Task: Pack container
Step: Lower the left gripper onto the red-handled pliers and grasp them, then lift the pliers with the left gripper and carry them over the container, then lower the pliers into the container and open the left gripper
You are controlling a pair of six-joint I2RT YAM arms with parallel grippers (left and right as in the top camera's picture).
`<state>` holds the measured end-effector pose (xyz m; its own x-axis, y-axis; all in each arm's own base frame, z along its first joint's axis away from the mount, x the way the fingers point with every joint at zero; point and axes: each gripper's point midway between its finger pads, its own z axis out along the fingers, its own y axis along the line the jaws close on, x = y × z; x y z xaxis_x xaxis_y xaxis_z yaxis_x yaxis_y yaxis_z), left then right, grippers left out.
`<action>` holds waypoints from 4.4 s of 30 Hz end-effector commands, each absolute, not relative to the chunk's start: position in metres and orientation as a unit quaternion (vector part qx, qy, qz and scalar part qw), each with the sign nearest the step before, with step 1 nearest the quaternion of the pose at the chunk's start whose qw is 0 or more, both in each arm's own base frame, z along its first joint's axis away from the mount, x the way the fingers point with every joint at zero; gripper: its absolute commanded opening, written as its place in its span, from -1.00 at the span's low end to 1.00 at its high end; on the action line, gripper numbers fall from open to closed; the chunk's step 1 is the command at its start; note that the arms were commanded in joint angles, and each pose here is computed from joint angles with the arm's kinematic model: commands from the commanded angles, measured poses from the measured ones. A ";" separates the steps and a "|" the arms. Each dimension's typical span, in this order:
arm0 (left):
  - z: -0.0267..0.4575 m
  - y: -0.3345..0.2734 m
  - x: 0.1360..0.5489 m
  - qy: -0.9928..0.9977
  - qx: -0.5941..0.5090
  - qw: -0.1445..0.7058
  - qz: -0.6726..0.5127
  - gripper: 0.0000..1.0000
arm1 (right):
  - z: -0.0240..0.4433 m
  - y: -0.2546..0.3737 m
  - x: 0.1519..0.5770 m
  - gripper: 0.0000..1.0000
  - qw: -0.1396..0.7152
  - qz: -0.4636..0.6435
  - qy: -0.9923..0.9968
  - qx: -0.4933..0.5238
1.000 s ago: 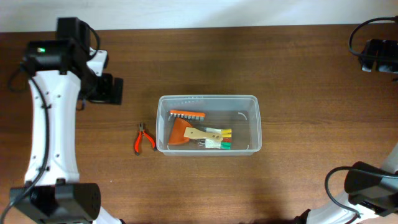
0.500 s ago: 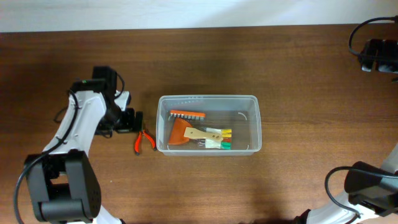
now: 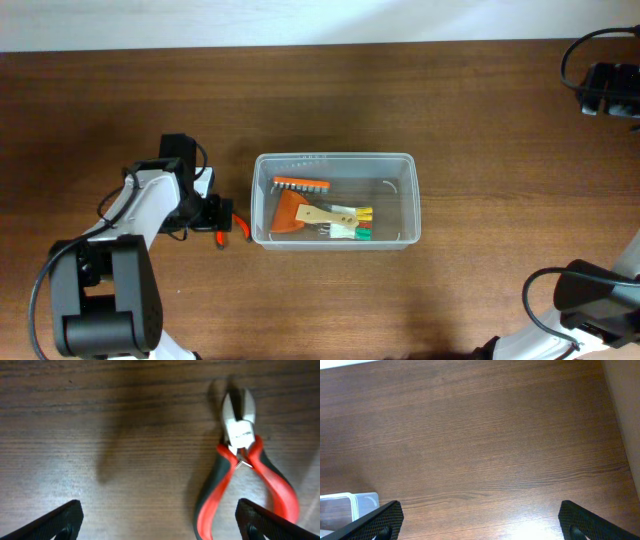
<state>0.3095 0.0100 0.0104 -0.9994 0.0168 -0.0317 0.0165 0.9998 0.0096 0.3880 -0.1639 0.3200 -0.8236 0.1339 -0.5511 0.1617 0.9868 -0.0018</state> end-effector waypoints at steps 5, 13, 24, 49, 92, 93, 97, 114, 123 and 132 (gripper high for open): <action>0.005 0.012 0.315 0.999 0.019 0.027 0.012 0.98 | 0.319 -0.163 0.388 0.97 0.288 -0.013 0.954 0.083; -0.006 0.011 0.317 1.000 0.021 0.020 0.012 0.99 | 0.319 -0.162 0.388 0.97 0.287 -0.013 0.954 0.083; -0.024 -0.004 0.313 0.999 0.046 -0.003 0.011 0.85 | 0.319 -0.162 0.388 0.97 0.287 -0.012 0.954 0.083; -0.022 -0.014 0.313 0.998 0.065 -0.003 0.020 -0.96 | 0.319 -0.161 0.388 0.97 0.288 -0.009 0.954 0.082; 0.150 -0.212 0.363 0.620 0.759 0.200 -0.008 -0.97 | 0.319 -0.161 0.389 0.97 0.288 -0.010 0.954 0.082; 0.142 -0.213 0.363 0.620 0.760 0.192 -0.015 -0.97 | 0.319 -0.161 0.389 0.97 0.288 -0.009 0.954 0.082; 0.113 -0.221 0.356 0.620 0.766 0.160 -0.046 -0.97 | 0.319 -0.161 0.389 0.97 0.288 -0.009 0.954 0.082; 0.050 -0.217 0.340 0.637 0.763 0.068 -0.089 -0.40 | 0.319 -0.161 0.388 0.97 0.288 -0.010 0.954 0.082; 0.068 -0.208 0.357 0.711 0.698 0.063 -0.046 0.99 | 0.320 -0.153 0.390 0.97 0.292 0.012 0.953 0.076; 0.181 -0.198 0.412 0.831 0.531 0.165 0.016 0.99 | 0.336 -0.105 0.396 0.97 0.311 0.028 0.950 0.014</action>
